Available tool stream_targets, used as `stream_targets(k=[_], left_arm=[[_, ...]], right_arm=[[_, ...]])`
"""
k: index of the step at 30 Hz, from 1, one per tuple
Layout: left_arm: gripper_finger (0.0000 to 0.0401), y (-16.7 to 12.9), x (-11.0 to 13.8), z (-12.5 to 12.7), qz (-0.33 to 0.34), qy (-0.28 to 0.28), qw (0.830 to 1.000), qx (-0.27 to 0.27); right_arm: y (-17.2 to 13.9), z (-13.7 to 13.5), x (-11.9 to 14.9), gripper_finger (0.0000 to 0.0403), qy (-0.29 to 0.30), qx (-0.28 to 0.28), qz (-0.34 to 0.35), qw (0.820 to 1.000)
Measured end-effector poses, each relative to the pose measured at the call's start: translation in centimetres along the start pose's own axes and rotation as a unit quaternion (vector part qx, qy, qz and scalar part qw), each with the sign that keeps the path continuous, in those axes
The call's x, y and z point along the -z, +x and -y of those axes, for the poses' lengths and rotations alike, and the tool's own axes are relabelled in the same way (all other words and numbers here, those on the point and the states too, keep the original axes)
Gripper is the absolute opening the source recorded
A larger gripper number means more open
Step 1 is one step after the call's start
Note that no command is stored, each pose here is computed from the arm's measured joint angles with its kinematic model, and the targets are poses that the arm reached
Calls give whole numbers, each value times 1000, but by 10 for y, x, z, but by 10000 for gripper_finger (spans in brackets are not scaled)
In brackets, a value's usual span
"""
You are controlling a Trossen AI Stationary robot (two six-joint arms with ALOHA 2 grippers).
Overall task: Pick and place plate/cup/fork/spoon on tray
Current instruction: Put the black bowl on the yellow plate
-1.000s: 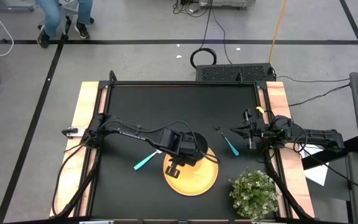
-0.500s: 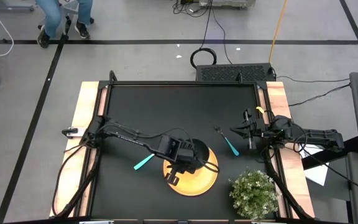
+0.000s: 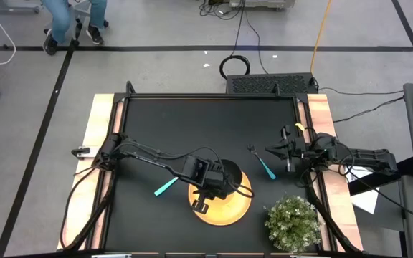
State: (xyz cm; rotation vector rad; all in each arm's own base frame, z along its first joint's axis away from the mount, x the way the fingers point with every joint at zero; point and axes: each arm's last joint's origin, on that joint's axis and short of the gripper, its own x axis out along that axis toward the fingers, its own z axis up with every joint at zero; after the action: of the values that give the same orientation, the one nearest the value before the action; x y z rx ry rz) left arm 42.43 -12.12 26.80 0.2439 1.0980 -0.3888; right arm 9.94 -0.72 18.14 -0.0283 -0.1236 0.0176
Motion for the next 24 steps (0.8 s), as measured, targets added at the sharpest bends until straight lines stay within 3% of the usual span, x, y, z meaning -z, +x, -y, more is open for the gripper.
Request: stream_targets(k=[12, 24], left_arm=[[9, 1, -6, 12, 18, -9, 1000, -18], [7, 25, -4, 28, -10, -20, 999, -46]], right_arm=[[0, 0, 2, 0, -4, 0, -8, 1000], [0, 0, 3, 0, -2, 0, -13, 1000]])
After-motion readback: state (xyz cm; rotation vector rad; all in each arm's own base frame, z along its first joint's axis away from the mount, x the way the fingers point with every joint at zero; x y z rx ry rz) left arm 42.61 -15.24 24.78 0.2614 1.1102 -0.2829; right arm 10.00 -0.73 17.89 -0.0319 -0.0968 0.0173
